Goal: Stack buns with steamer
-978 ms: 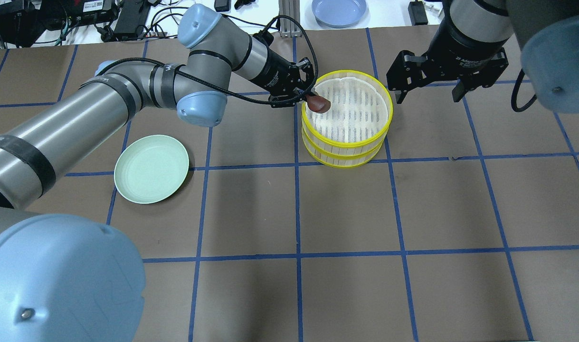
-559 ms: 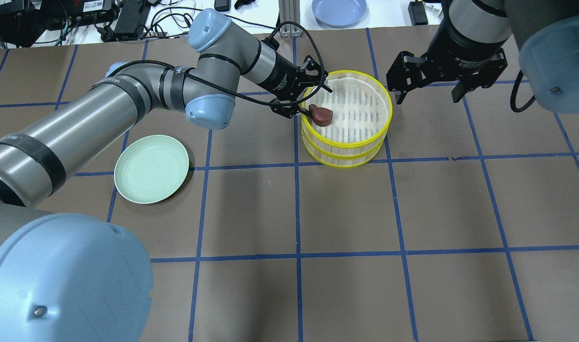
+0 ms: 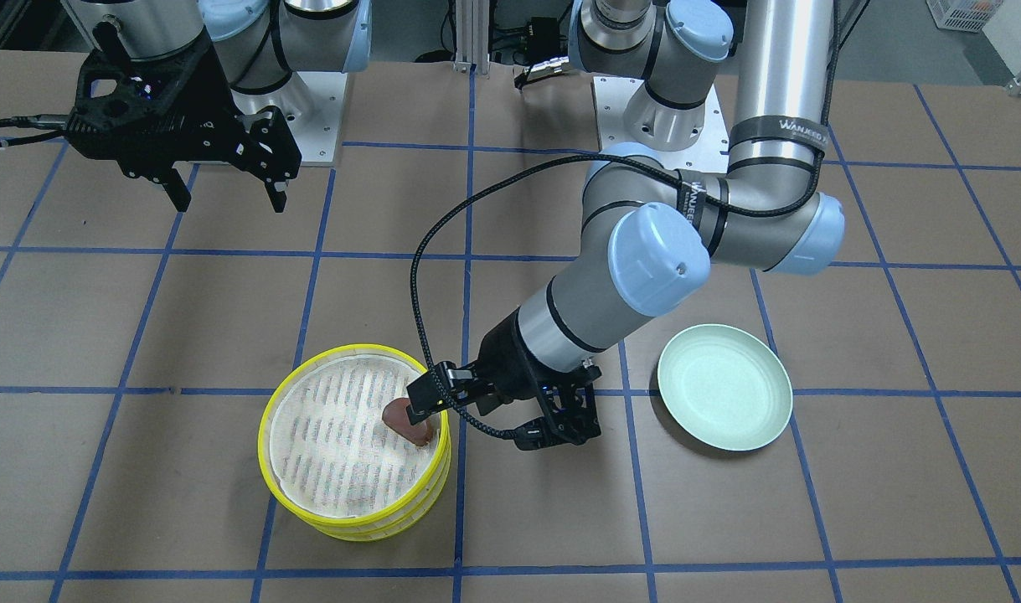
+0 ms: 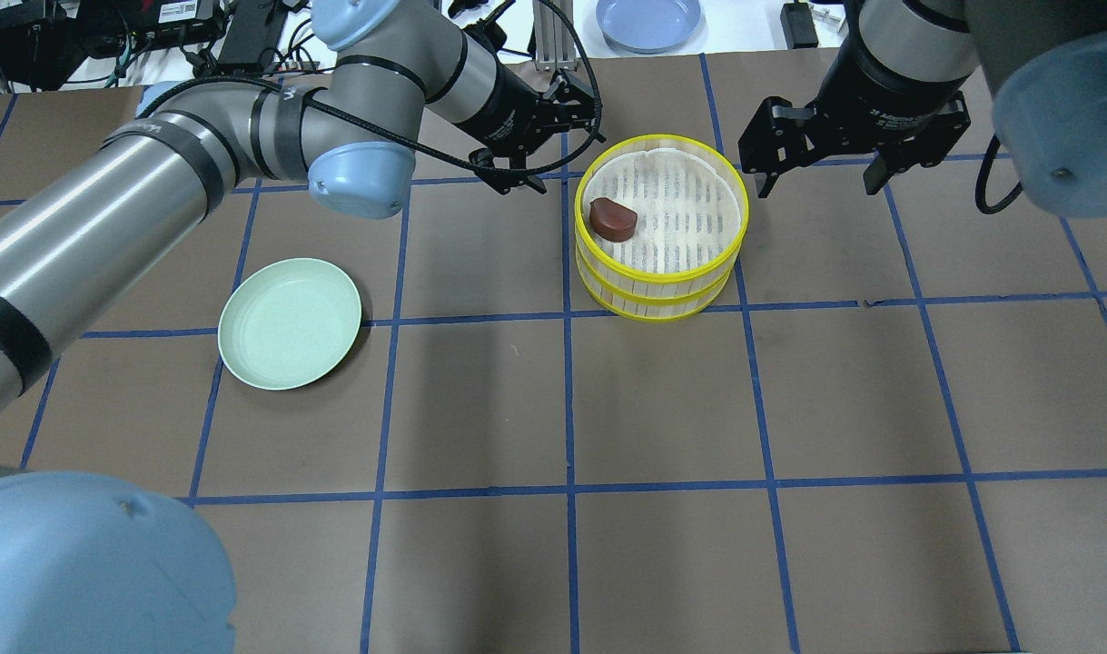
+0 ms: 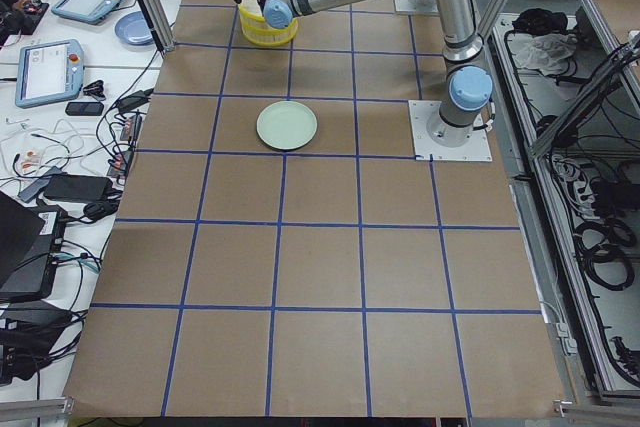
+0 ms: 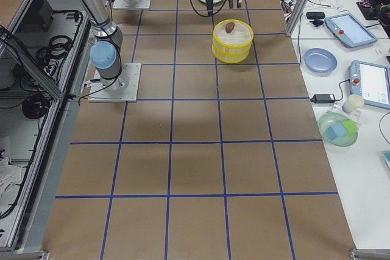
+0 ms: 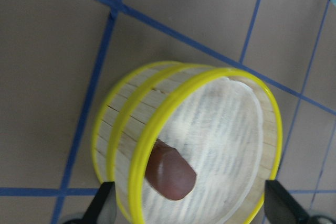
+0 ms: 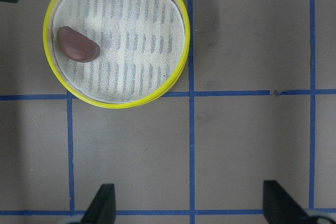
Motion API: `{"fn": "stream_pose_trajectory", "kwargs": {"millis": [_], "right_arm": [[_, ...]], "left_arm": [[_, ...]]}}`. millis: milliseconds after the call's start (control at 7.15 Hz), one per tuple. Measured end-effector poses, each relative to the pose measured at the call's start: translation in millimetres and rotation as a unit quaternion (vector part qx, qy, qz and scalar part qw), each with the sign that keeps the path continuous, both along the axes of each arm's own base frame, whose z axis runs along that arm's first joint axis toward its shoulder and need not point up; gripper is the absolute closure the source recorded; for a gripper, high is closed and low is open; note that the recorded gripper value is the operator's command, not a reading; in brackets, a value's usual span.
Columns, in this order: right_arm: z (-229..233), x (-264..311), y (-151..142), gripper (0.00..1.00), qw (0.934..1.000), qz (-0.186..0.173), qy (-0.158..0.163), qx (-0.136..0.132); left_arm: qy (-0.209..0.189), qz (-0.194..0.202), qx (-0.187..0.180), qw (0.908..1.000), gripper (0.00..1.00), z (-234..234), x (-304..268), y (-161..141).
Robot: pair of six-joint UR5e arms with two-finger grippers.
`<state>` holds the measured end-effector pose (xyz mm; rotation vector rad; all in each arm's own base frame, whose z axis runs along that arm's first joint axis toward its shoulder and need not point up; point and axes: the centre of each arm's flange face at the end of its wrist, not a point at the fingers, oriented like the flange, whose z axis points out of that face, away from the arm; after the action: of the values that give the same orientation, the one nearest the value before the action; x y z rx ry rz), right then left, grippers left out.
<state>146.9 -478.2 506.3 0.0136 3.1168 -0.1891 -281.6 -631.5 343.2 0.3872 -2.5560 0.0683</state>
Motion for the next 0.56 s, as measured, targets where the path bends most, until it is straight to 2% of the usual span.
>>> {"fn": "stream_pose_trajectory", "kwargs": {"millis": [140, 280, 559], "right_arm": [[0, 0, 0, 0.0, 1.0, -0.001, 0.0, 0.0], [0, 0, 0, 0.0, 1.0, -0.001, -0.001, -0.001], [1, -1, -1, 0.0, 1.0, -0.001, 0.0, -0.002]], "left_arm": [[-0.05, -0.036, -0.018, 0.9979, 0.0, 20, 40, 0], [-0.108, -0.072, -0.034, 0.9909, 0.0, 40, 86, 2], [-0.211, -0.123, -0.029, 0.9693, 0.0, 77, 159, 21]]}}
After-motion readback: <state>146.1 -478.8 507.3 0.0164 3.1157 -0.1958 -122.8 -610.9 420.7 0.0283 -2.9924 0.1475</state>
